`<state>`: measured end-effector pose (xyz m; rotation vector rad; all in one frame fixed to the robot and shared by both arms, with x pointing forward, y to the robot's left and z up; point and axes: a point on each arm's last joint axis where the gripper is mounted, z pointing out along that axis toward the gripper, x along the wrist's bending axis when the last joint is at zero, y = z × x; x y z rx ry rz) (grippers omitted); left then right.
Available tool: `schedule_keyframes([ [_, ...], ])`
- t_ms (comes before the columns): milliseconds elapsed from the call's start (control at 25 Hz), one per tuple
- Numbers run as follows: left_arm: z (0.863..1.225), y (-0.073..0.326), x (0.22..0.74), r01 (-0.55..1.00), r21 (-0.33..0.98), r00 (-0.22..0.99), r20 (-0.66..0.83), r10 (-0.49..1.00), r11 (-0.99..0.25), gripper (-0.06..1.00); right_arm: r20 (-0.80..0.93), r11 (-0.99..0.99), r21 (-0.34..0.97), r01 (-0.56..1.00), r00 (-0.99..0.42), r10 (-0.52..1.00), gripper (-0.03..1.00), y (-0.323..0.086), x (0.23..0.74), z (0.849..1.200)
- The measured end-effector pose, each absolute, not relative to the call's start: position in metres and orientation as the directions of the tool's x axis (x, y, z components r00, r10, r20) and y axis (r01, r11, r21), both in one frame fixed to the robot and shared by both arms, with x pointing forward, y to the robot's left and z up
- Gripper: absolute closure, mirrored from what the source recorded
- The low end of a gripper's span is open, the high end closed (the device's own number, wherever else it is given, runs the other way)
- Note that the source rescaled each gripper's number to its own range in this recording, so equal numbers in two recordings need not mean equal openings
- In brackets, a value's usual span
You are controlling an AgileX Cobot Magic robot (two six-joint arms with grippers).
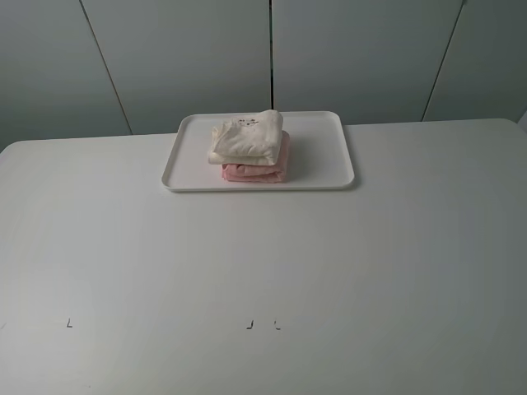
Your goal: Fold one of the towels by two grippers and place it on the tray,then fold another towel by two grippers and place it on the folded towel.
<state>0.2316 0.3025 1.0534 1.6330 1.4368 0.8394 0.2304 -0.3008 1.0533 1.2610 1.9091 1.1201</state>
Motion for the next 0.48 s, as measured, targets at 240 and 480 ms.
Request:
schedule_keyframes([
  [240, 1.0534, 0.3025, 0.2316, 0.468, 0.882, 0.139, -0.02, 0.99, -0.048, -0.05, -0.025, 0.202, 0.88, 0.431, -0.382, 0.924, -0.03, -0.3008, 0.2304, 1.0533],
  [480, 1.0534, 0.3025, 0.2316, 0.468, 0.882, 0.139, -0.02, 0.99, -0.048, -0.05, -0.017, 0.189, 0.88, 0.436, -0.369, 0.929, -0.03, -0.3016, 0.2308, 1.0533],
])
